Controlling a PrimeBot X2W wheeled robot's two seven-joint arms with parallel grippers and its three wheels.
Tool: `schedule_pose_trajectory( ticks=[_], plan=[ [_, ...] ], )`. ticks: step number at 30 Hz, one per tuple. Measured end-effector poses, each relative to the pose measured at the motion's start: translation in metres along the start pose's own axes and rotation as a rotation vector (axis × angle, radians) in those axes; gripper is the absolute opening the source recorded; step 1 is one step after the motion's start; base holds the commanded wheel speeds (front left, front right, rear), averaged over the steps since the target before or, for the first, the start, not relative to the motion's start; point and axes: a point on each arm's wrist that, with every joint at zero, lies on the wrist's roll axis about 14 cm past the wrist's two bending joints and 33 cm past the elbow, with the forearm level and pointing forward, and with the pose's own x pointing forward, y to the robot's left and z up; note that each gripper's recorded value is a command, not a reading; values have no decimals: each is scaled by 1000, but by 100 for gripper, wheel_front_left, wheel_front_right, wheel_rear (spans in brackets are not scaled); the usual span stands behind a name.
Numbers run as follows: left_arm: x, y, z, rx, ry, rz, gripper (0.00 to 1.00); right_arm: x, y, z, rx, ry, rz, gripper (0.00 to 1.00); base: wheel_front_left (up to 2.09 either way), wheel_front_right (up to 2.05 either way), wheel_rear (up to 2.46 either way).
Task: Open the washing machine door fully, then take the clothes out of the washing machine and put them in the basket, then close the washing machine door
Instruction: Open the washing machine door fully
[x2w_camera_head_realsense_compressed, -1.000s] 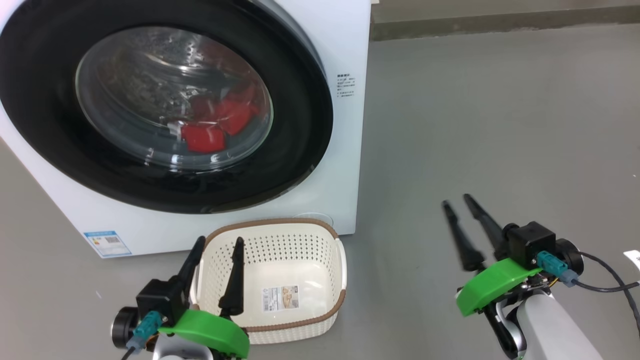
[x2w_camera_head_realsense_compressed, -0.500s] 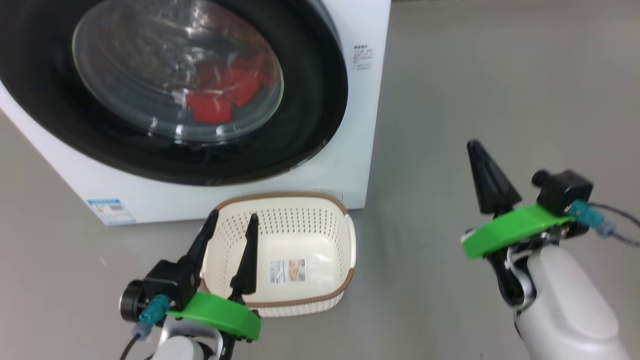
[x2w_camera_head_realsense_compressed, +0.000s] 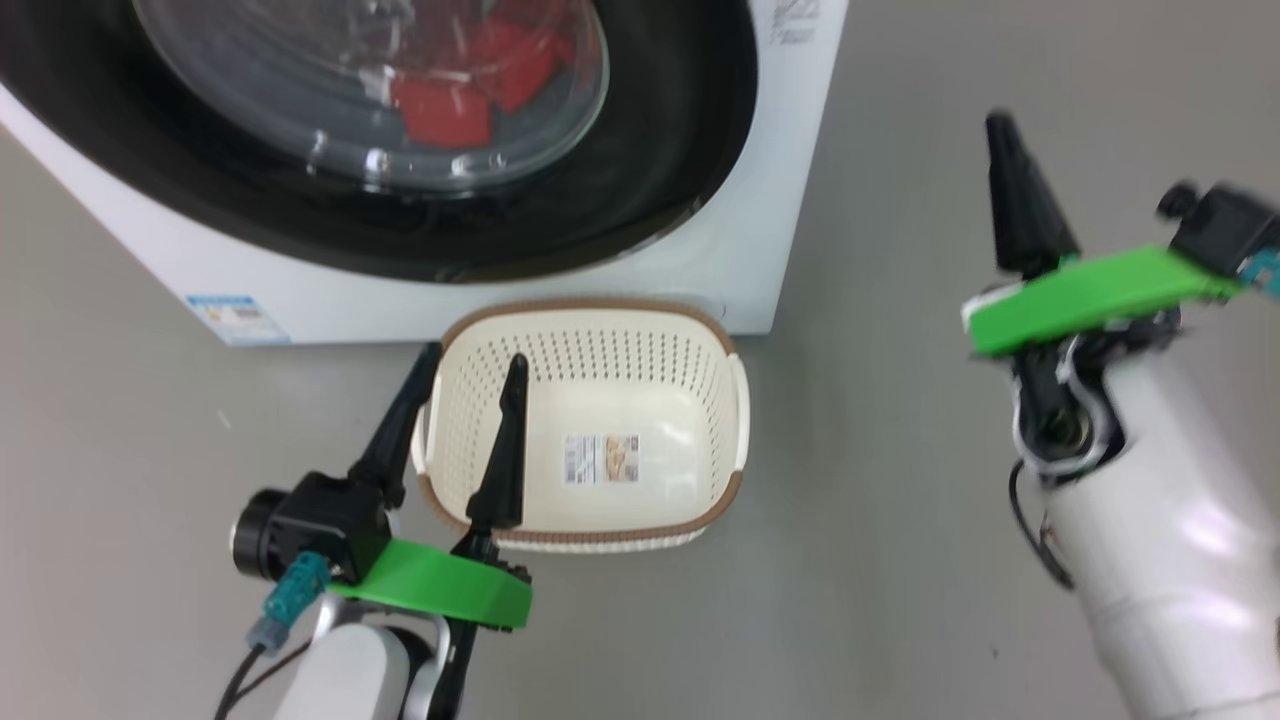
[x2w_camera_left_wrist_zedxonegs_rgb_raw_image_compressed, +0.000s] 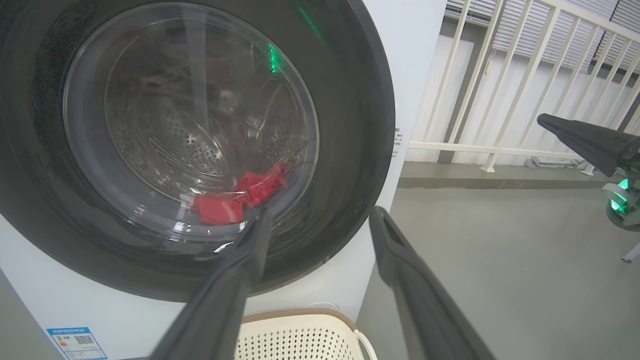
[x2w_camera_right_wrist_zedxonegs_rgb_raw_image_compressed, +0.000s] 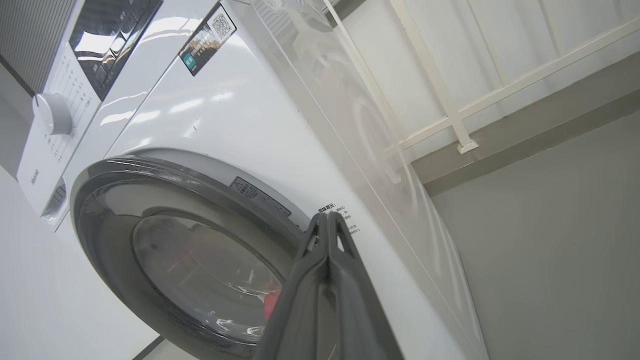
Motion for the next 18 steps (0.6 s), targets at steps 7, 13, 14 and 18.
schedule_pose_trajectory(
  ticks=[7, 13, 14, 18],
  plan=[
    [14, 8, -2, 11, -14, 15, 100, 36, 8, -9, 203, 88, 48, 0, 0, 0, 0],
    [22, 16, -10, 15, -9, 31, 100, 61, 14, -20, 394, 174, 87, 0, 0, 0, 0],
    [24, 18, -11, 16, -8, 33, 100, 64, 13, -22, 417, 188, 90, 0, 0, 0, 0],
    [29, 23, -15, 20, -10, 47, 100, 77, 10, -32, 484, 246, 101, 0, 0, 0, 0]
  ],
)
